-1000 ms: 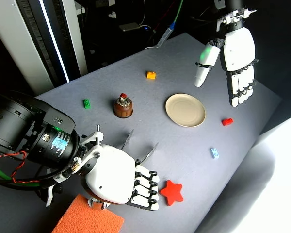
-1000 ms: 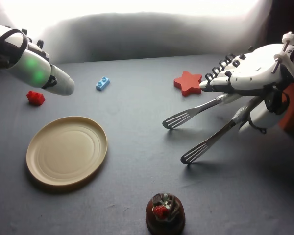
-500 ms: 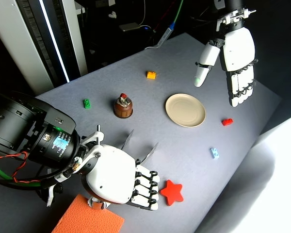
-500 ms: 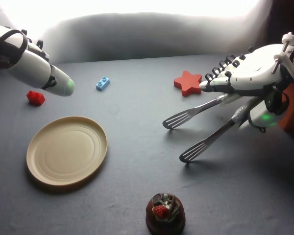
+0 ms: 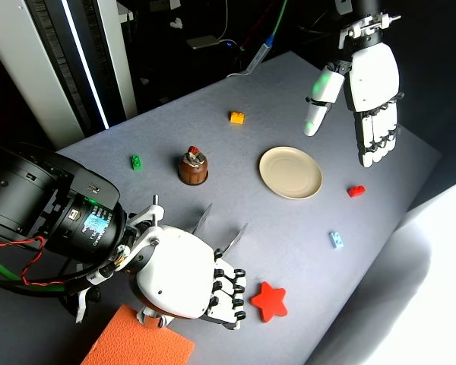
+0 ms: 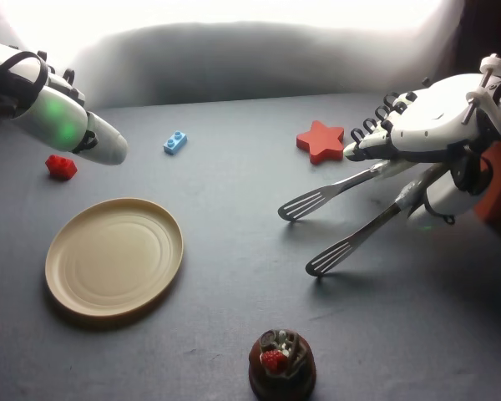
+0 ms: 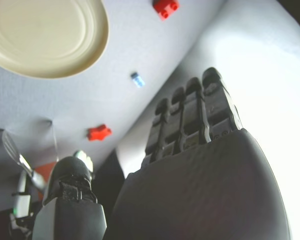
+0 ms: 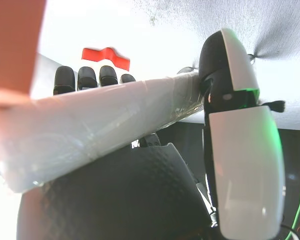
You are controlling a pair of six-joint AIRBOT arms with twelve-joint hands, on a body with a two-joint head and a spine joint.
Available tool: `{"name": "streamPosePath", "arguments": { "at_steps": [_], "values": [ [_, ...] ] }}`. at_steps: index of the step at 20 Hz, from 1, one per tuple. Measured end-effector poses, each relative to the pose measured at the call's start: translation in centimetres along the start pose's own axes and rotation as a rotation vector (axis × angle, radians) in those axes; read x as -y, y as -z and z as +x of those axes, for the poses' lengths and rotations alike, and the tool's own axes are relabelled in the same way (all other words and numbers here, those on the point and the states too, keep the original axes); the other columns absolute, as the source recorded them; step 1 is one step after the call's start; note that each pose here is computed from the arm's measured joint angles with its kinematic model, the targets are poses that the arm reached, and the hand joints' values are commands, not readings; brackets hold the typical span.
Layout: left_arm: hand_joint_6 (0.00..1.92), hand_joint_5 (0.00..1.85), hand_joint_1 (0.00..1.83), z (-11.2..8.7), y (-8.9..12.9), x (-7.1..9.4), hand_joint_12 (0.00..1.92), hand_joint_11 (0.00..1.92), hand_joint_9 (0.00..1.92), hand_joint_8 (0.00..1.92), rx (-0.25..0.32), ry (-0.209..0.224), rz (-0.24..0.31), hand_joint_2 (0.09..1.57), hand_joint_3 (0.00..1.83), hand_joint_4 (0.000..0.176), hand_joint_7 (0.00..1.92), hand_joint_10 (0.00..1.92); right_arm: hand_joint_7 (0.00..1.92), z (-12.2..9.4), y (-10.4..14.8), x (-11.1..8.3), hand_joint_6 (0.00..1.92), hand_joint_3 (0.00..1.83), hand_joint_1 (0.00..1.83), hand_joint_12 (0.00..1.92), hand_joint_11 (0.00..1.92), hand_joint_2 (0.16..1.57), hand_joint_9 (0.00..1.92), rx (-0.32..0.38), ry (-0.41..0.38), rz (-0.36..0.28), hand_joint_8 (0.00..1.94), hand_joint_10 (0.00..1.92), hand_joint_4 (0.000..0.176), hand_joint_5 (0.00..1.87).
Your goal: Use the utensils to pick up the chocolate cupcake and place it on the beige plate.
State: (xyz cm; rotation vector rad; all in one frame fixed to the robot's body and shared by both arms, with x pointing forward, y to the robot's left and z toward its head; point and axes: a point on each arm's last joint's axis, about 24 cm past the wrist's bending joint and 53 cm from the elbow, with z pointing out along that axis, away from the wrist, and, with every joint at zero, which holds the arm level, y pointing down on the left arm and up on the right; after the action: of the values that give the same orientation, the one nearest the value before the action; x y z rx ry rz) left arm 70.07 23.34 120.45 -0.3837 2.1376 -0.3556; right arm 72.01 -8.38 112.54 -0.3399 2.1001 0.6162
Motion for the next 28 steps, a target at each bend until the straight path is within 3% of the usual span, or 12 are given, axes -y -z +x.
{"name": "streamPosePath", "arguments": {
  "at_steps": [2,6,11,14,15,16,17,18,19,22,24,28],
  "values": [
    [0.00,0.00,0.01,-0.01,0.00,0.01,0.00,0.00,0.01,0.00,0.001,-0.004,0.001,1.10,0.00,0.000,0.00,0.00,0.24,-0.05,0.01,-0.02,0.01,0.00,0.84,0.75,0.00,1.07,0.25,0.001,0.000,-0.001,0.01,0.02,0.000,0.23],
    [0.00,0.00,0.00,-0.04,0.00,0.09,0.00,0.01,0.00,0.00,0.002,-0.027,0.004,1.10,0.00,0.000,0.00,0.00,0.27,-0.19,0.01,-0.06,0.00,0.00,0.87,0.83,0.00,1.08,0.30,0.006,0.008,-0.002,0.01,0.02,0.000,0.22],
    [0.00,0.02,0.04,-0.04,0.00,0.09,0.02,0.03,0.02,0.00,0.002,-0.029,0.004,1.09,0.00,0.000,0.02,0.01,0.50,-0.38,0.05,-0.11,0.02,0.00,0.86,1.28,0.02,1.10,0.53,0.010,0.013,-0.002,0.04,0.12,0.000,0.34],
    [0.00,0.00,0.05,-0.06,0.13,0.44,0.01,0.01,0.01,0.00,0.012,-0.066,0.009,1.10,0.00,0.000,0.00,0.00,0.60,-0.46,0.05,-0.11,0.02,0.00,0.87,1.44,0.11,1.10,0.35,0.013,0.017,-0.002,0.10,0.82,0.000,0.45],
    [0.00,0.00,0.05,-0.13,0.14,0.42,0.01,0.01,0.01,0.00,0.015,-0.070,0.008,1.10,0.00,0.000,0.00,0.00,0.60,-0.47,0.05,-0.11,0.02,0.00,0.87,1.44,0.11,1.10,0.35,0.013,0.017,-0.003,0.10,0.82,0.000,0.45],
    [0.00,0.00,0.04,-0.16,0.14,0.41,0.00,0.00,0.00,0.00,0.016,-0.071,0.007,1.10,0.00,0.000,0.00,0.00,0.53,-0.49,0.05,-0.12,0.05,0.00,0.88,1.53,0.18,1.09,0.32,0.014,0.017,-0.003,0.38,1.06,0.000,0.50],
    [0.00,0.00,0.04,-0.13,0.13,0.41,0.00,0.00,0.00,0.00,0.014,-0.069,0.007,1.10,0.00,0.000,0.00,0.00,0.53,-0.51,0.05,-0.12,0.05,0.00,0.88,1.53,0.18,1.09,0.32,0.015,0.016,-0.003,0.38,1.06,0.000,0.50],
    [0.00,0.00,0.02,0.07,0.13,0.48,0.01,0.01,0.02,0.00,0.006,-0.061,0.011,1.10,0.00,0.000,0.00,0.00,0.32,-0.53,0.05,-0.12,0.12,0.00,0.88,1.77,0.20,1.09,0.24,0.016,0.016,-0.003,1.11,1.43,0.000,0.55],
    [0.00,0.01,0.03,0.25,0.18,0.65,0.01,0.02,0.02,0.00,-0.004,-0.047,0.017,1.10,0.00,0.000,0.01,0.00,0.32,-0.57,0.06,-0.13,0.36,0.00,0.89,1.80,0.20,1.10,0.24,0.018,0.016,-0.003,1.18,1.46,0.000,0.48],
    [0.00,0.01,0.05,0.42,0.24,0.89,0.02,0.02,0.02,0.00,-0.013,-0.033,0.026,1.10,0.00,0.000,0.02,0.00,0.35,-0.59,0.09,-0.08,0.68,0.00,0.93,1.85,0.19,1.11,0.25,0.018,0.013,-0.003,1.24,1.51,0.000,0.39],
    [0.00,0.00,0.04,0.37,0.24,0.83,0.01,0.01,0.01,0.00,-0.012,-0.036,0.023,1.10,0.00,0.000,0.00,0.00,0.30,-0.60,0.11,-0.02,0.82,0.00,0.95,1.90,0.18,1.12,0.20,0.018,0.015,-0.001,1.34,1.59,0.000,0.40],
    [0.00,0.01,0.04,-0.27,0.34,0.76,0.02,0.01,0.01,0.00,0.008,-0.046,0.018,1.09,0.00,0.000,0.01,0.00,0.34,-0.63,0.11,-0.03,0.94,0.00,1.01,1.87,0.18,1.11,0.23,0.019,0.014,-0.002,1.28,1.53,0.000,0.45]
  ]
}}
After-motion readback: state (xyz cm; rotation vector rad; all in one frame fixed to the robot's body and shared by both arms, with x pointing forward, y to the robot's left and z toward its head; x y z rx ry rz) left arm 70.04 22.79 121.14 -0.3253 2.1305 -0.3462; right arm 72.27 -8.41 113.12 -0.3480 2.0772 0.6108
